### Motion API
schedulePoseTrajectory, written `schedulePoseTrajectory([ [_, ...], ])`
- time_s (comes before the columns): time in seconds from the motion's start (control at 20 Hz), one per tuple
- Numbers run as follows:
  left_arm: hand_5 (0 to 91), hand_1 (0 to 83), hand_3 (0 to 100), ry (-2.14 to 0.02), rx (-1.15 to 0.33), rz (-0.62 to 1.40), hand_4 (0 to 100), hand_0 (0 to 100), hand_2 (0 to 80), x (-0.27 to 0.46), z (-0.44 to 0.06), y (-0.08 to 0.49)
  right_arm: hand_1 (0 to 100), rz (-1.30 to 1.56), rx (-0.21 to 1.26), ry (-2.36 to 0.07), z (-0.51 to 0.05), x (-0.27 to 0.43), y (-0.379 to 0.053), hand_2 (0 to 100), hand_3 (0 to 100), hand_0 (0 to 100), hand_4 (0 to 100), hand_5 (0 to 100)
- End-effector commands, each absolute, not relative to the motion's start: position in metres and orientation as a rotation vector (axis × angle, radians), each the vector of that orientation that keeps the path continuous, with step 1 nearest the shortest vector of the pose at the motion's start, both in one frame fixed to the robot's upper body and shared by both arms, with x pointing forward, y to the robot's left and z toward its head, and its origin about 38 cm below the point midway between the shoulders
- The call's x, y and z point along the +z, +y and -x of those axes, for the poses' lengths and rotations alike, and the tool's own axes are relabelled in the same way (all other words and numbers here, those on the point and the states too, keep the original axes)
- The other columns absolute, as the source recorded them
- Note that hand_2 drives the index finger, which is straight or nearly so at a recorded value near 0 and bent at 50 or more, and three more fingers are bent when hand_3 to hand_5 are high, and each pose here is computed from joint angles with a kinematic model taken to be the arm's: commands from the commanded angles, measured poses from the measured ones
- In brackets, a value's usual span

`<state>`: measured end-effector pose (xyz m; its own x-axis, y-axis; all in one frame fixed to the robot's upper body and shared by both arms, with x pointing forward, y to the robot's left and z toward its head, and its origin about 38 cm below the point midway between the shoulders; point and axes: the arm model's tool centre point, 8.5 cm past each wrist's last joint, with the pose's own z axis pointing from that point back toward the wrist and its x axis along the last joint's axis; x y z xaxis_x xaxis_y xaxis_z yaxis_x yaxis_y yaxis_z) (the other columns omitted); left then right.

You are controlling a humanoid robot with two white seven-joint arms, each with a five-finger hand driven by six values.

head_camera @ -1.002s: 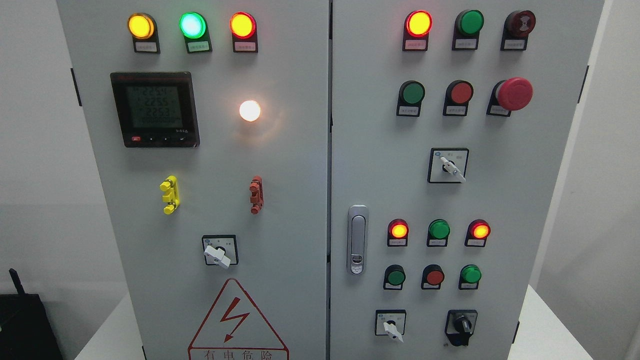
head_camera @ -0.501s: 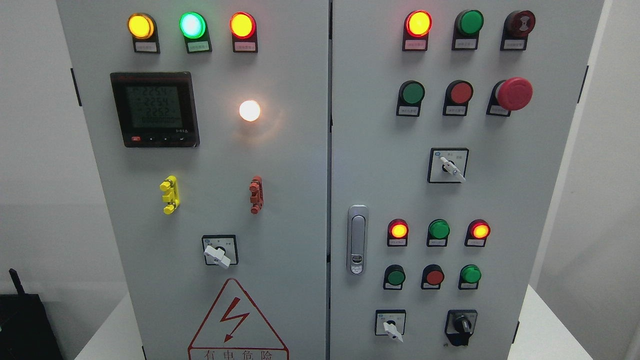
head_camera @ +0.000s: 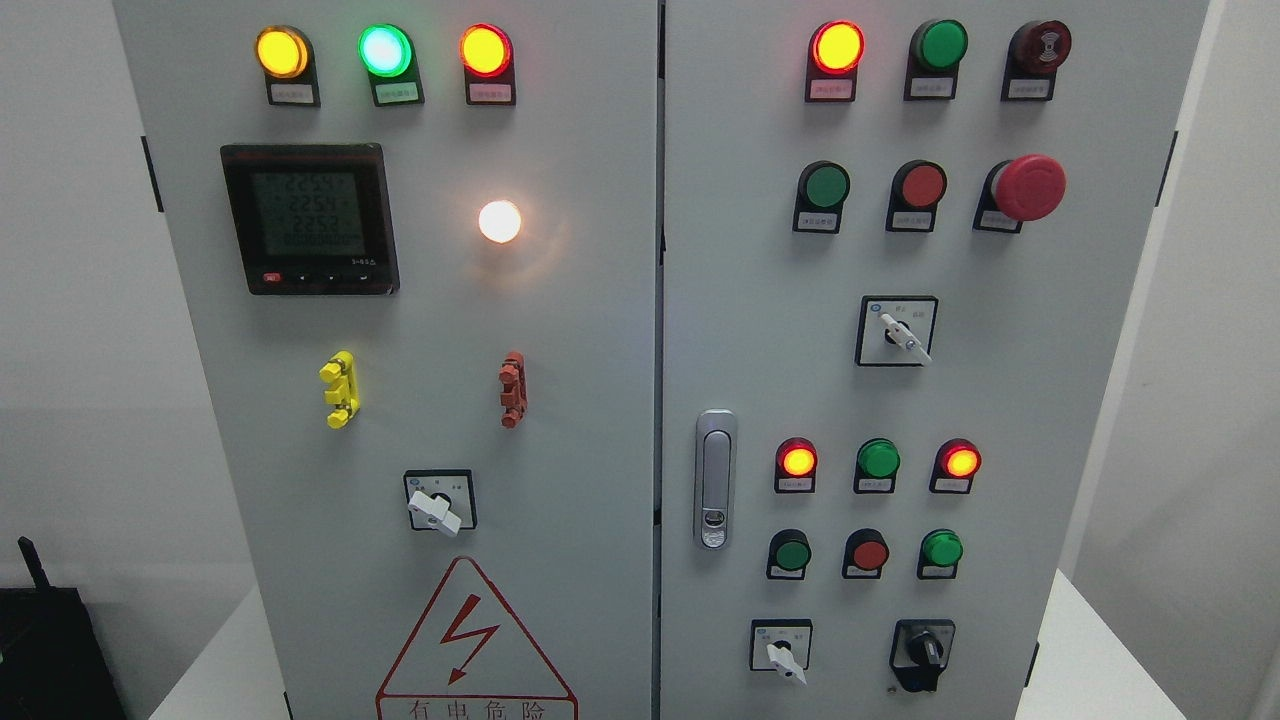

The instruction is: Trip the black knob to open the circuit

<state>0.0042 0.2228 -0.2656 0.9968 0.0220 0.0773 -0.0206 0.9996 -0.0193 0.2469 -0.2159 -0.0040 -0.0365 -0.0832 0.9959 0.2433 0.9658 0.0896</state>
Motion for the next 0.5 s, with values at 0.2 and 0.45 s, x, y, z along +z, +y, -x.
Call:
schedulePoseTrajectory([
  [0.2, 0.0, 38.9, 0, -0.084, 0.025, 0.020, 0, 12, 0.0, -0.266, -0.006, 0.222, 9, 0.111, -0.280, -1.648, -0.263, 0.024, -0.214, 6, 100, 0, 99, 99],
  [0.45, 0.0, 38.9, 0, -0.085, 0.025, 0.020, 0, 12, 0.0, -0.266, -0.007, 0.222, 9, 0.103, -0.281, -1.664, -0.268, 0.033, -0.212, 6, 100, 0, 99, 99],
])
